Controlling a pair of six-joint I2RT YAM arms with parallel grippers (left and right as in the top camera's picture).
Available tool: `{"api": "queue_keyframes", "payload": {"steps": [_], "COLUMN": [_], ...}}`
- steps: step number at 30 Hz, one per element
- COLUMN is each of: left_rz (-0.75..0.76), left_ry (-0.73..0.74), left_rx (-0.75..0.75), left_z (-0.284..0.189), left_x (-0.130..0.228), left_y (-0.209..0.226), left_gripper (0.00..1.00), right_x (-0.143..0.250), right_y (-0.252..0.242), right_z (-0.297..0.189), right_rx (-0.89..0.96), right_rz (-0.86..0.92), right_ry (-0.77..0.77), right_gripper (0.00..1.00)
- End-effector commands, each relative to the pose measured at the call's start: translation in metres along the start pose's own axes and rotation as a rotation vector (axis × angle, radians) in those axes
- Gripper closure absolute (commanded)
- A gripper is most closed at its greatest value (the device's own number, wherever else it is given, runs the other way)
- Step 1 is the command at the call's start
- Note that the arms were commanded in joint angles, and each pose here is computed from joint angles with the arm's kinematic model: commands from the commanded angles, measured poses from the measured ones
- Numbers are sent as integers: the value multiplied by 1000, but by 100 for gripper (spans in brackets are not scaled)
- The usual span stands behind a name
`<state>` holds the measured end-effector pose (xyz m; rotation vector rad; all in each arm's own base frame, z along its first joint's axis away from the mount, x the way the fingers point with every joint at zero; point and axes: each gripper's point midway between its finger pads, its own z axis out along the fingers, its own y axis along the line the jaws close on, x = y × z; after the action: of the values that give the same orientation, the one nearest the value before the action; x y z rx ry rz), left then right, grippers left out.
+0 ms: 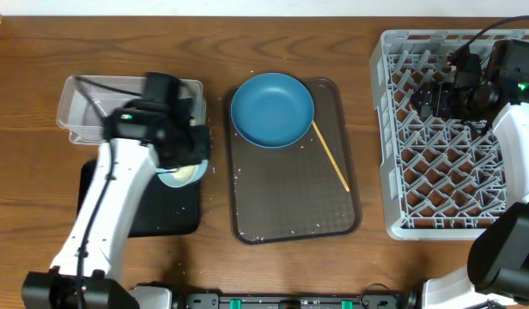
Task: Sort waste into correct bins and load items into the dishwasher rack
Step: 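Lift the white bowl and carry it left over the black tray, then tilt the white bowl with the left gripper, pouring rice onto the black tray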
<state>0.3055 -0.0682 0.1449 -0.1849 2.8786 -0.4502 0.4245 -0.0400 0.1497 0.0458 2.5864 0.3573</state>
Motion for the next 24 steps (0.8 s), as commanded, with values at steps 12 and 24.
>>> {"api": "queue_keyframes", "payload": {"steps": [12, 24], "left_rz": [-220, -592], "left_ry": [-117, -250], "left_rx": [614, 1122], "left_z": [-14, -43], "left_x": [-5, -30], "left_y": [58, 96], "left_gripper": [94, 94], "right_x": [0, 0], "right_y": [2, 2], "right_z": [1, 1], "right_rx": [-1, 0], "right_rz": [4, 4], "right_ry": [0, -1], "right_gripper": [14, 13]}}
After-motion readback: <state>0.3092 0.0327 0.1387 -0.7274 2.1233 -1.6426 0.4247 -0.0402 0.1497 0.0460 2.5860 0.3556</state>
